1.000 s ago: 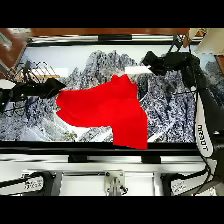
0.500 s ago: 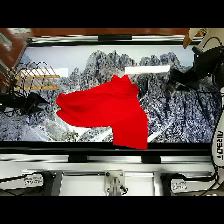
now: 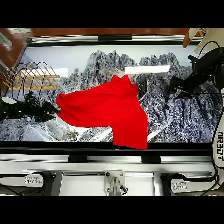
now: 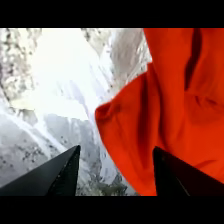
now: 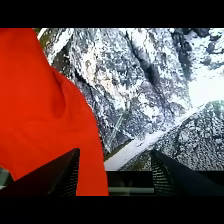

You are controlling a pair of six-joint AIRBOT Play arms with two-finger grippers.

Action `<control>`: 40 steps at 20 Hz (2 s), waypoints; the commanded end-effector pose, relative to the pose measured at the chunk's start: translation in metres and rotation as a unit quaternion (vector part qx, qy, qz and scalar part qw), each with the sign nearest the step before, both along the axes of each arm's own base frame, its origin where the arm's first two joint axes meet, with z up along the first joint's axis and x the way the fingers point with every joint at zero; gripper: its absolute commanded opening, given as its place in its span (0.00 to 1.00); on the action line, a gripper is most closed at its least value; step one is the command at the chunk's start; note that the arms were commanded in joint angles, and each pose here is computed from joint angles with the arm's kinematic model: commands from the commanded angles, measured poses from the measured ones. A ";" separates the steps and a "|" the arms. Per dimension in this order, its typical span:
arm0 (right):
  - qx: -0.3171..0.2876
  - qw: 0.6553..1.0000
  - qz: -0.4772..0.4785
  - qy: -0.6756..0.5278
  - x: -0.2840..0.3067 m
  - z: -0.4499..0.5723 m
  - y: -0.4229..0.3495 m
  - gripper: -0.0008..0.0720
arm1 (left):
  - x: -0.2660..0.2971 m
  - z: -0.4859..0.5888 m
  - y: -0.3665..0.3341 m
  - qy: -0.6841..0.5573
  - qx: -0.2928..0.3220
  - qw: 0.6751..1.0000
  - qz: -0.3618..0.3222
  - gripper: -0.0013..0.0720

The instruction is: Fold the shirts.

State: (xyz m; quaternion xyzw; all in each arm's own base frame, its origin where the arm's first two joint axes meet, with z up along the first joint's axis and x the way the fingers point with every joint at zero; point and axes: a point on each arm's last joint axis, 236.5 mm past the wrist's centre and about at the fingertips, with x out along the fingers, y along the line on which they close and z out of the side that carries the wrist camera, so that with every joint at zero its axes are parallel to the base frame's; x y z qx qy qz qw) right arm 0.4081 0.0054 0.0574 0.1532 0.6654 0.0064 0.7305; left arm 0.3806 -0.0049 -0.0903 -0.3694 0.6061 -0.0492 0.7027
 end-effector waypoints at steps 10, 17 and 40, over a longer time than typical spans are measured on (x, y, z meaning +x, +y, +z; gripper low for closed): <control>0.000 1.000 0.007 -0.004 0.001 0.000 0.001 0.76 | 0.023 -0.013 0.006 -0.031 0.029 0.999 0.027 0.34; 0.035 0.998 0.016 0.044 -0.020 -0.031 0.018 0.76 | 0.021 -0.015 0.009 -0.032 0.038 0.999 0.018 0.06; 0.066 0.992 0.079 0.067 -0.026 -0.169 0.108 0.30 | 0.021 0.038 0.003 -0.088 0.047 0.995 -0.015 0.06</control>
